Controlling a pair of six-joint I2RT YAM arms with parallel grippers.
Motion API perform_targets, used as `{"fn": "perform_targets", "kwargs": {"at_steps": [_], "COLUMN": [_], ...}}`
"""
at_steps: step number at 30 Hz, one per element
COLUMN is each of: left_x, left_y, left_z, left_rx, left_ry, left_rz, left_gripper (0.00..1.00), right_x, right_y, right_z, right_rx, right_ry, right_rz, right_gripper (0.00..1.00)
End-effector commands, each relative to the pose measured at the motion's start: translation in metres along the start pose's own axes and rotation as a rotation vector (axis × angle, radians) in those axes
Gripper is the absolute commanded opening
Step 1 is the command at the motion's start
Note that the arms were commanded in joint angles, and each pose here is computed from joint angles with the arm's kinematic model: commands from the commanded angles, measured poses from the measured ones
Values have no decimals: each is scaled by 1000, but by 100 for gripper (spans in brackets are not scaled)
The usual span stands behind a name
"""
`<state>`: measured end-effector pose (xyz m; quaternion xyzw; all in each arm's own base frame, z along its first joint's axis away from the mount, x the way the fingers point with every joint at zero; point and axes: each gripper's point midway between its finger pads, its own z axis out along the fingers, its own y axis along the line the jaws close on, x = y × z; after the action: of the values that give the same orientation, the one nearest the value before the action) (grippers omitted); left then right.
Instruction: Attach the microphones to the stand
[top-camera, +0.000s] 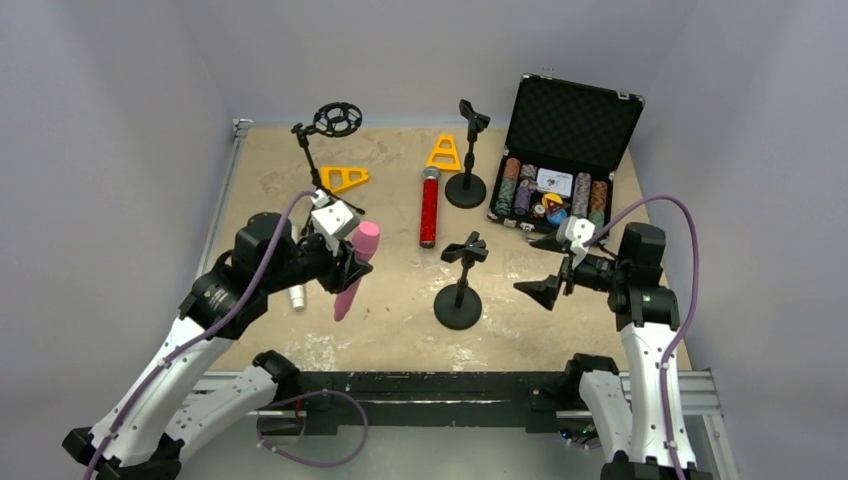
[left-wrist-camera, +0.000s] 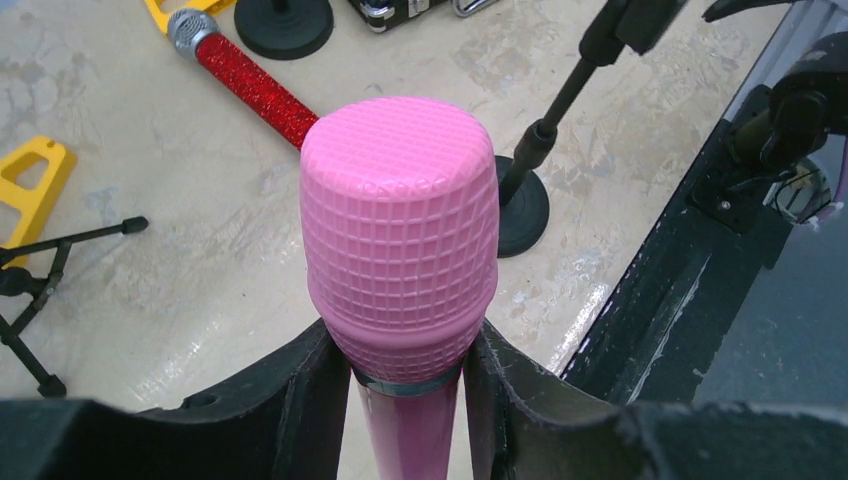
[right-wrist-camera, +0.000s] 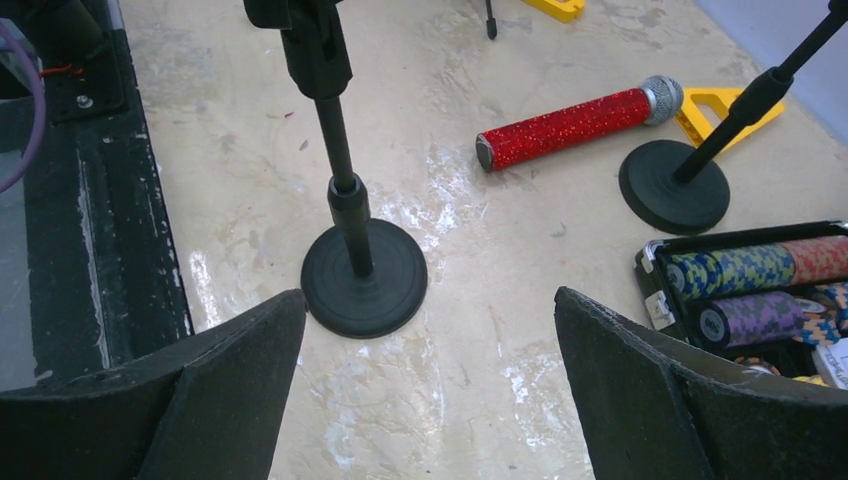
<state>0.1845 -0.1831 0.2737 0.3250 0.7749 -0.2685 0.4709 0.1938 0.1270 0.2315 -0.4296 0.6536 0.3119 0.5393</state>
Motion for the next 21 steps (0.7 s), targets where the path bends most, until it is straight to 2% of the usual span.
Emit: {"fn": "perform_targets", "kwargs": {"at_steps": [1,5,12,16,21], "left_x": [-8,1,7,9,8], "left_y": [-8,-13,-19,-20,-24], "left_z": [-6,-7,-10,-14,-17], "left_rx": [63,86,108,108,119], "left_ry": [-89,-143,-183,-191,-217], "left_rz": [160,204,196,198,204], "left_gripper": [0,0,0,0,0], "right_x": [-17,-12,-49,-71,-87], "right_y": [5,10,25,28,15], "right_z": [-4,-9,-4,7,28], "right_rx": [-44,-94,-255,-330,-338], "right_ry": [-12,37,-20,-47,-1], "right_rz": [-184,-329,-388,-383,-353], "right_gripper": [98,99,99,99,98]}}
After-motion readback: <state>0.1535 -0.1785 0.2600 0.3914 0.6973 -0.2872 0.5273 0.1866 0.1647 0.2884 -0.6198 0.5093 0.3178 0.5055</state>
